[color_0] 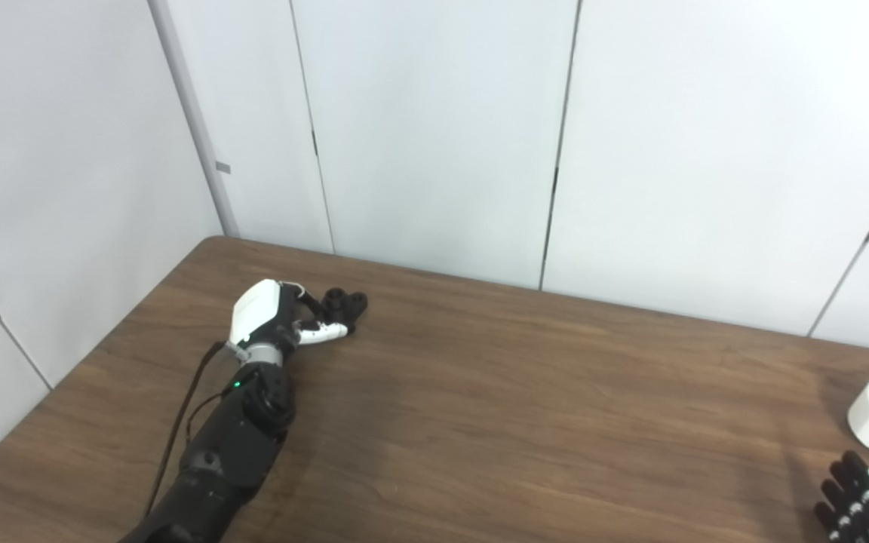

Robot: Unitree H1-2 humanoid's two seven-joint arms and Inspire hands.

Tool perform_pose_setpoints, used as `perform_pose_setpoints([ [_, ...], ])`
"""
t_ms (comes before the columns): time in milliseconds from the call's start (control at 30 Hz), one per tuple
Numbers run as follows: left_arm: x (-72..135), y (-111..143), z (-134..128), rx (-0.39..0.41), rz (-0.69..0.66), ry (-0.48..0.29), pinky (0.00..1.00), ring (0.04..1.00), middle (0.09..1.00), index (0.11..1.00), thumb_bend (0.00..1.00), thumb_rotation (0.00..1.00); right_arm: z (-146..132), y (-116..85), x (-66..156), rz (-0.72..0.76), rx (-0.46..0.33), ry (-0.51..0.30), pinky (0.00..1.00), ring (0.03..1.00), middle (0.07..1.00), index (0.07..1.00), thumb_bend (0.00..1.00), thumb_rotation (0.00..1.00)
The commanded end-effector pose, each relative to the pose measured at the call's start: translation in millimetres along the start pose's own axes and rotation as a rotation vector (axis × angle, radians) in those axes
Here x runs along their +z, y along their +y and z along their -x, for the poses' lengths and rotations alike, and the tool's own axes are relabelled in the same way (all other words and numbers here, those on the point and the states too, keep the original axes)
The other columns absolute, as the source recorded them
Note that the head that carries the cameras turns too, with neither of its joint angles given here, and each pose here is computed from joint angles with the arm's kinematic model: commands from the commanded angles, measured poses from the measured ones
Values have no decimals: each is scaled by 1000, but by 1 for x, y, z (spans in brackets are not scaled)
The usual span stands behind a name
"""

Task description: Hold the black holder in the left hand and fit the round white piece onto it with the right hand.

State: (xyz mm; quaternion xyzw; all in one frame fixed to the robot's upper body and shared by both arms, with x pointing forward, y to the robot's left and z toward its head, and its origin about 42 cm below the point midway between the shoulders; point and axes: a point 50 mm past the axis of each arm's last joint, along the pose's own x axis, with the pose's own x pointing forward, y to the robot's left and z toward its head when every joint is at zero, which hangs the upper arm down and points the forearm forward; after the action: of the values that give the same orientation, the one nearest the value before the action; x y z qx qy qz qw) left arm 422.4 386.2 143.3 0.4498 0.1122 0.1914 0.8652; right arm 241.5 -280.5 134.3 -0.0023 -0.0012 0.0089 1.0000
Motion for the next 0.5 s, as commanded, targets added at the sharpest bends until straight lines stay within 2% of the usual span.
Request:
perform_pose_setpoints([
  [0, 6, 0, 4, -39, -12, -34, 1000, 906, 802, 485, 521, 45, -3, 2, 13, 11, 1, -61, 1000, 1000, 1000, 1000, 507, 1000],
  [167, 15, -3, 19, -81, -18, -90, 1000, 915, 807, 486, 521, 46, -4, 3, 13, 8, 6, -69, 1000, 1000, 1000, 1000, 476, 1000],
  [267, 25, -7, 32, -103, -1, -118, 1000, 920, 818, 486, 521, 47, -4, 3, 12, 5, 1, -67, 1000, 1000, 1000, 1000, 461, 1000],
  [467, 50, -15, 57, -156, -5, -223, 999, 921, 819, 486, 520, 45, -4, 4, 11, 6, -11, -55, 1000, 1000, 1000, 1000, 471, 1000],
])
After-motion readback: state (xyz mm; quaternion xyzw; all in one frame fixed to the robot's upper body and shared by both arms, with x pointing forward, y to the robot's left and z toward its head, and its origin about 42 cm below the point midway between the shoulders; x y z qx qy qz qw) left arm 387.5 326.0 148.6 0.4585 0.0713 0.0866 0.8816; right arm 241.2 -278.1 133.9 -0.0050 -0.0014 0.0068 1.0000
